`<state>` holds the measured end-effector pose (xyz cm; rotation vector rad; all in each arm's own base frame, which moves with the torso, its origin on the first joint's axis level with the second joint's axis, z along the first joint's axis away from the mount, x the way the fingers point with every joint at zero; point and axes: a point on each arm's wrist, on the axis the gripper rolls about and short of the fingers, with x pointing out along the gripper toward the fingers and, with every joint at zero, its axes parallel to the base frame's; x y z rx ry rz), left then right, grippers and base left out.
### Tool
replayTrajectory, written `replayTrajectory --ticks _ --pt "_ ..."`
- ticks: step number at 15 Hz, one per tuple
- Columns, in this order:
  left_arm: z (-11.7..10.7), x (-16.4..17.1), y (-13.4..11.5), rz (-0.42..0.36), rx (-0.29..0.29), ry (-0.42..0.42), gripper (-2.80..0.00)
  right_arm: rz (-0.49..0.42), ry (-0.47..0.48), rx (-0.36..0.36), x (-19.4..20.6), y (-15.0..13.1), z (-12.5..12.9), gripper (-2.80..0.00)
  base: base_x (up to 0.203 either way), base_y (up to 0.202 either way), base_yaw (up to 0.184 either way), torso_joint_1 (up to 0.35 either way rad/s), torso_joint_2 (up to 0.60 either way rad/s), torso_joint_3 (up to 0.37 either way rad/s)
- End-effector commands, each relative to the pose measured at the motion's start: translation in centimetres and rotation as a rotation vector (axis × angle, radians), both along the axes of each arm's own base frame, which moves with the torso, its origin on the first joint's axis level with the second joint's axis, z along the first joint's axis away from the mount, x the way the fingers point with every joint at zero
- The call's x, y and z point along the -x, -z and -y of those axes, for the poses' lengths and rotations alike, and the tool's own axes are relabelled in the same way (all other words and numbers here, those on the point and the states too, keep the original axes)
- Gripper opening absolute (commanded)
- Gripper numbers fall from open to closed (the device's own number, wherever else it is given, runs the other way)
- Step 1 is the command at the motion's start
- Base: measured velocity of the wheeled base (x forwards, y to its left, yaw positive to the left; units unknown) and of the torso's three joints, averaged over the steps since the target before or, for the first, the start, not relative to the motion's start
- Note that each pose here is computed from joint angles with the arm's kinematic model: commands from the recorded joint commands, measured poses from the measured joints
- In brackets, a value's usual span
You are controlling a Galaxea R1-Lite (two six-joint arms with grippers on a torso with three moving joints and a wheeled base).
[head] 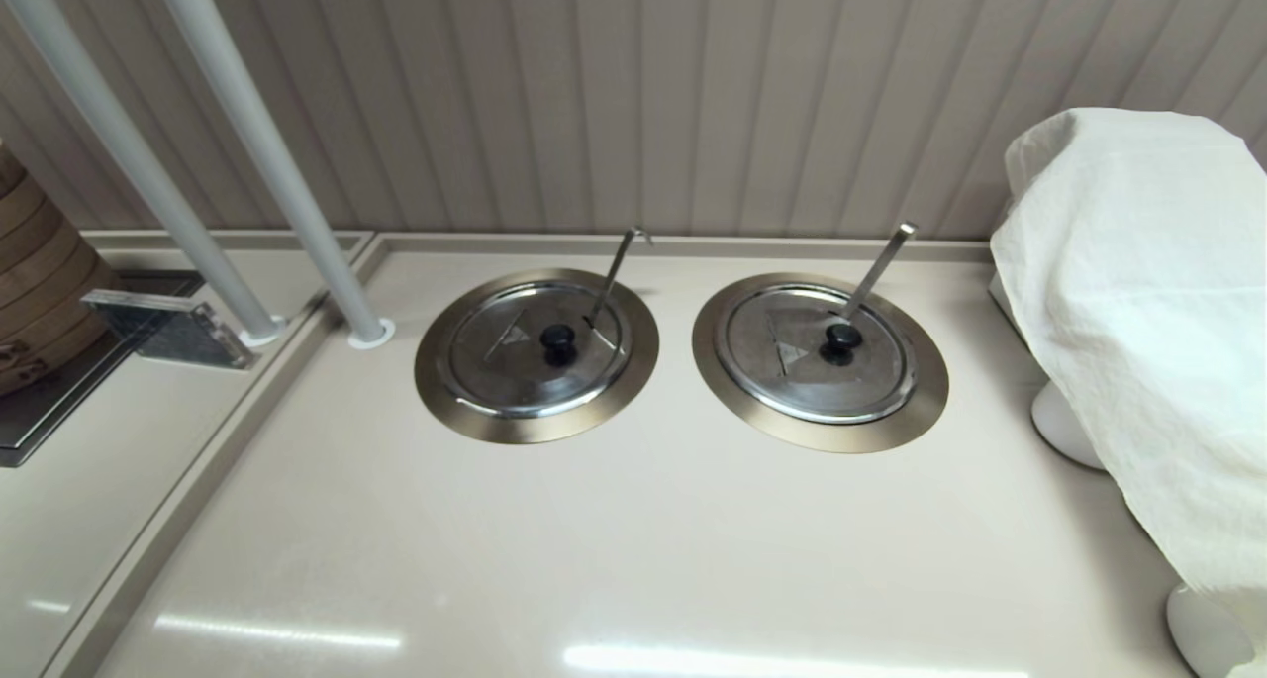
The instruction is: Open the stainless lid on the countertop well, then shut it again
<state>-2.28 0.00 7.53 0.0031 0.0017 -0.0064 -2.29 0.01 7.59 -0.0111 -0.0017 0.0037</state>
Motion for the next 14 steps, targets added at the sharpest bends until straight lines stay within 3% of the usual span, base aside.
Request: replayTrajectory --ticks 1,14 --pt "0.0 -0.02 0.04 -0.003 0.0 0.0 -2.8 0.001 -0.001 0.0 0.0 -0.01 0.0 0.0 0.0 0.0 0.0 0.0 0.0 0.0" --pt "0.0 -0.02 0.04 -0.003 0.0 0.0 -2.8 0.002 0.0 0.002 0.01 -0.02 0.0 0.0 0.0 0.0 0.0 0.0 0.0 0.0"
